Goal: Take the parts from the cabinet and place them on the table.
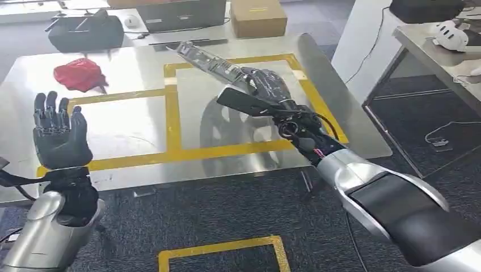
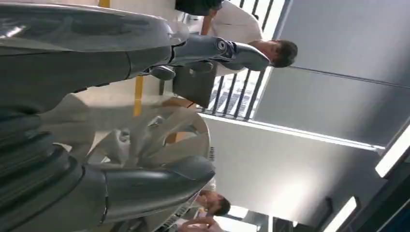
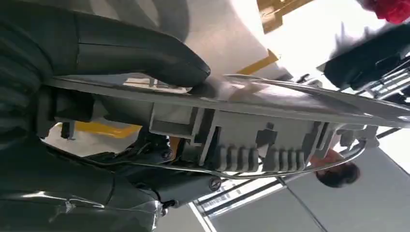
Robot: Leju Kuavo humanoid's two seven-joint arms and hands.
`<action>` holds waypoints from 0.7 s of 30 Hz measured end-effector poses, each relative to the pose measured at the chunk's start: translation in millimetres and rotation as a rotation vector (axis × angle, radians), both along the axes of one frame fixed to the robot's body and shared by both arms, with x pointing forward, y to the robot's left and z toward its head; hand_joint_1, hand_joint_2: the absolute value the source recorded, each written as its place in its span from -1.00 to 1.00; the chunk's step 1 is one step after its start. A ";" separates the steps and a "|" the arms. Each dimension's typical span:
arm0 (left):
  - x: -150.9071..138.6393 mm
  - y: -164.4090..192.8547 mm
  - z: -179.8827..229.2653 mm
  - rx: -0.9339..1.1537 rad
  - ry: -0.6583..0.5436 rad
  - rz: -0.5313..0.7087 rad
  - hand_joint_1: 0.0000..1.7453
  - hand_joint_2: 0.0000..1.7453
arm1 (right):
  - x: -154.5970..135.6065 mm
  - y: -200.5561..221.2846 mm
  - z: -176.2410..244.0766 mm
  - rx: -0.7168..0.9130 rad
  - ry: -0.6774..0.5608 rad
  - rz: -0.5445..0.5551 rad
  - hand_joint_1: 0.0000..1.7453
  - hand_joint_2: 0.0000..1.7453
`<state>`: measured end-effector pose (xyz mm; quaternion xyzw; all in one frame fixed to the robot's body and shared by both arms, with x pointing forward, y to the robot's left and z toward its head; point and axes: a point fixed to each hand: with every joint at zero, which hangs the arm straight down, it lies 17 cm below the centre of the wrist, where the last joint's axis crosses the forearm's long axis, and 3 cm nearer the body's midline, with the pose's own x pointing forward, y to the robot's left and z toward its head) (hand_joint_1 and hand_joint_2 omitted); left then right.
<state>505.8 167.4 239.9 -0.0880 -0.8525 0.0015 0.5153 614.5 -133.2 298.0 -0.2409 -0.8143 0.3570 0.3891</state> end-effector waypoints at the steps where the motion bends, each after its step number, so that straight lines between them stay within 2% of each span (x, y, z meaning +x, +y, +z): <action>1: 0.2 0.2 0.0 0.000 0.000 0.001 -1.00 1.00 | -0.2 0.9 -2.2 -0.004 0.004 0.000 1.00 1.00; 21: 0.5 -0.9 -1.1 -0.001 0.002 -0.008 -1.00 1.00 | -20.1 31.1 -85.1 -0.201 0.120 0.050 1.00 1.00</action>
